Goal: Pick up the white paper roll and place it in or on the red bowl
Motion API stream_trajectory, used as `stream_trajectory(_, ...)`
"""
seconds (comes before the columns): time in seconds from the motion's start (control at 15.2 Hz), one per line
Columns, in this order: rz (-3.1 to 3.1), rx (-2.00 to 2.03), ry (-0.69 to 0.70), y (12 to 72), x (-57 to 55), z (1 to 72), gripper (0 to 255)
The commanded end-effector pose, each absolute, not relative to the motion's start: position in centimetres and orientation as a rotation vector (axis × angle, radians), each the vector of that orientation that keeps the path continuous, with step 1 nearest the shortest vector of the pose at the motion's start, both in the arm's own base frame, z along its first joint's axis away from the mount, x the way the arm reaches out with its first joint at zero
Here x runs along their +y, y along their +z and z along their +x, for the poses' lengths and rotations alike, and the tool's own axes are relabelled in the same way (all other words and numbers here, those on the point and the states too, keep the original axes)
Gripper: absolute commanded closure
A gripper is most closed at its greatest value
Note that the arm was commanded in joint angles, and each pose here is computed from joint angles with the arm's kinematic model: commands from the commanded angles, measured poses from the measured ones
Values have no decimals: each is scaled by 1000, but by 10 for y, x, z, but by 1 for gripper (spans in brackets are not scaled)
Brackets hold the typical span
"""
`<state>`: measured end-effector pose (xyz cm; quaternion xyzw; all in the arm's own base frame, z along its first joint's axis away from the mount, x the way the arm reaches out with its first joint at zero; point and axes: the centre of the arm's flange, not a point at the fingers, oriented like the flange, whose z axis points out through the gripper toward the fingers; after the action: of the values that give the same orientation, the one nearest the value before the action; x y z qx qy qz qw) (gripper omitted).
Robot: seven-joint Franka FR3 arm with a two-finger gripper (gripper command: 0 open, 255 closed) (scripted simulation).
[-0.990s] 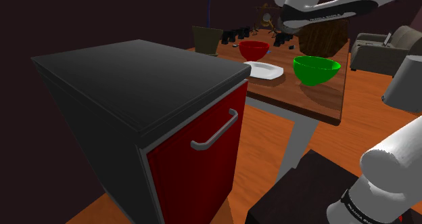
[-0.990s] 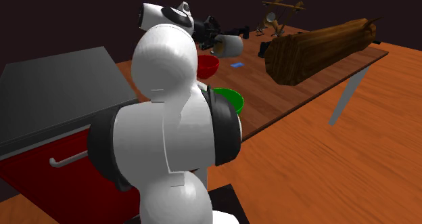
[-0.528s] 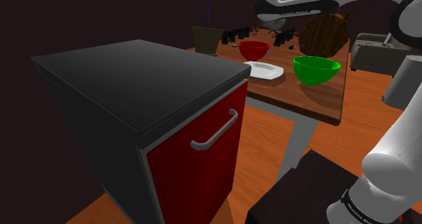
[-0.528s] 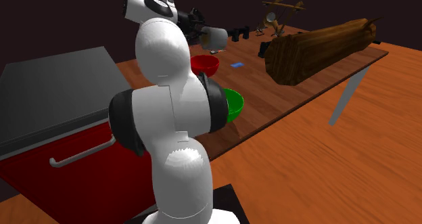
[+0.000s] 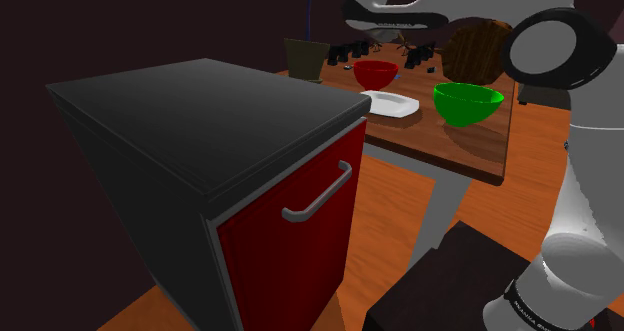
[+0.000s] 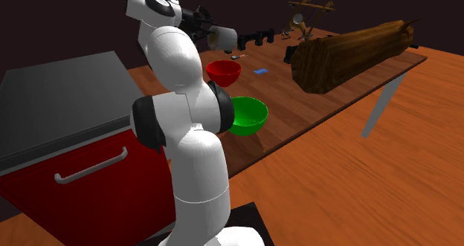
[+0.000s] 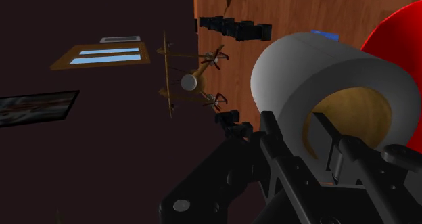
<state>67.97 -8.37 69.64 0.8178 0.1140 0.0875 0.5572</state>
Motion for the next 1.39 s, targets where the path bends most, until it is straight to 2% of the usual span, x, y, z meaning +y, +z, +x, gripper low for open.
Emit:
stream_trajectory(0.0,1929,267,207,688,-84,680,255)
stream_trajectory(1.32,1929,267,207,595,-84,680,255)
